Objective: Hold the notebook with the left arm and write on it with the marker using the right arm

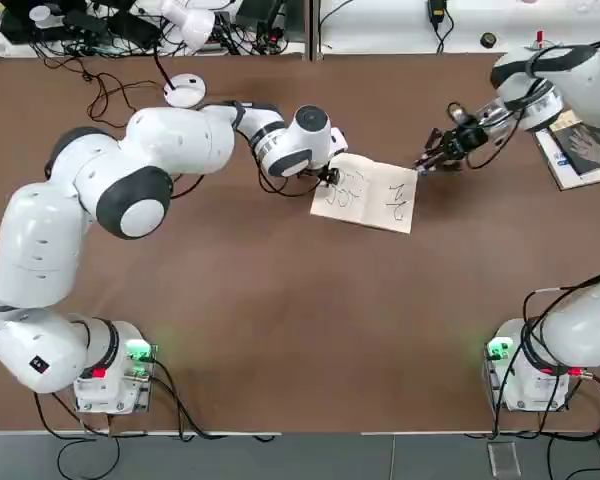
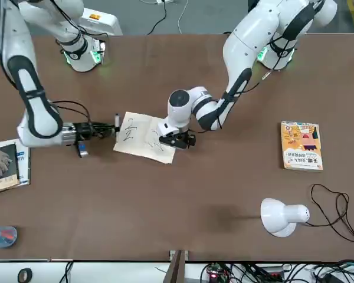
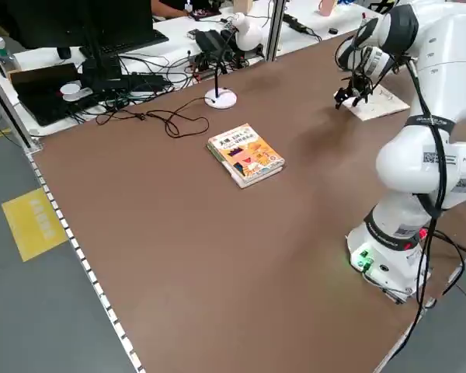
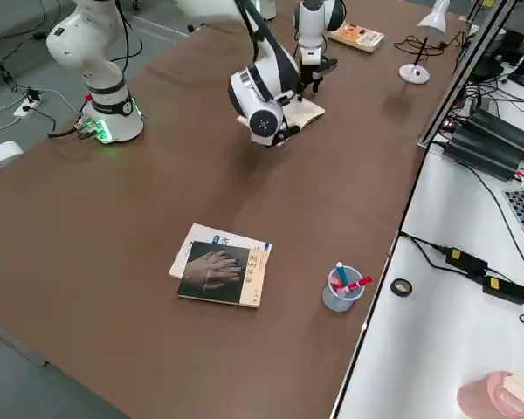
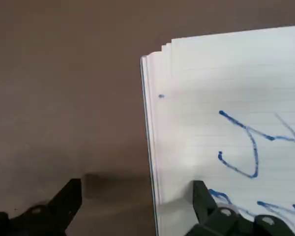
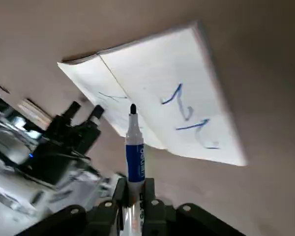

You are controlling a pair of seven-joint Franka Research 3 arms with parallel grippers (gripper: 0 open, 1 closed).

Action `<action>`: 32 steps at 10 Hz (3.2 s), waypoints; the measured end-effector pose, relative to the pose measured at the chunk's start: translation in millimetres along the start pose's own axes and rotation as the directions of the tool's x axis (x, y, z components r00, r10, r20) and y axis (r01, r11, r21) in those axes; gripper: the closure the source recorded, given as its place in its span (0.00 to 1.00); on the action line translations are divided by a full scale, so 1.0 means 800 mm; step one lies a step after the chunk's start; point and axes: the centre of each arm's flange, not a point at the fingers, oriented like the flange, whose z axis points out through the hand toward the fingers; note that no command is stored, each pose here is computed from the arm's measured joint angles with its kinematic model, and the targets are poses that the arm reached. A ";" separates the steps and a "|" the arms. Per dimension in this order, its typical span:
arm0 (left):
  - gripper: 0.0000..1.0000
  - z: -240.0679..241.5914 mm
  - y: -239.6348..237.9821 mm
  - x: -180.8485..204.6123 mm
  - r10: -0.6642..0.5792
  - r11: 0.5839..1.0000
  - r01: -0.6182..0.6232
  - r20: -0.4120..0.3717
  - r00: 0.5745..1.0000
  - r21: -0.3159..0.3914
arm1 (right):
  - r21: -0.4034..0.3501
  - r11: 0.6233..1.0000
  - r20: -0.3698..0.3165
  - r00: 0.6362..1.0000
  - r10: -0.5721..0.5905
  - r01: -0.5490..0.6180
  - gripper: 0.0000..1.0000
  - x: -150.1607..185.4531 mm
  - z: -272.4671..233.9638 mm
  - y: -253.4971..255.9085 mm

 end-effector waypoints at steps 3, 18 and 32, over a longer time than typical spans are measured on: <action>0.00 0.000 0.000 0.000 0.000 1.000 0.000 -0.001 1.000 -0.001 | -0.168 0.958 -0.027 0.970 -0.240 0.232 0.83 0.003 -0.068 0.025; 0.00 -0.259 -0.088 0.089 -0.175 0.984 0.175 -0.059 0.983 -0.007 | -0.528 0.802 -0.254 0.849 -0.464 0.280 0.83 0.062 -0.187 0.123; 0.00 -0.405 -0.332 0.156 -0.305 0.949 0.312 -0.118 0.945 0.042 | -0.564 0.778 -0.268 0.830 -0.489 0.276 0.10 0.077 -0.180 0.116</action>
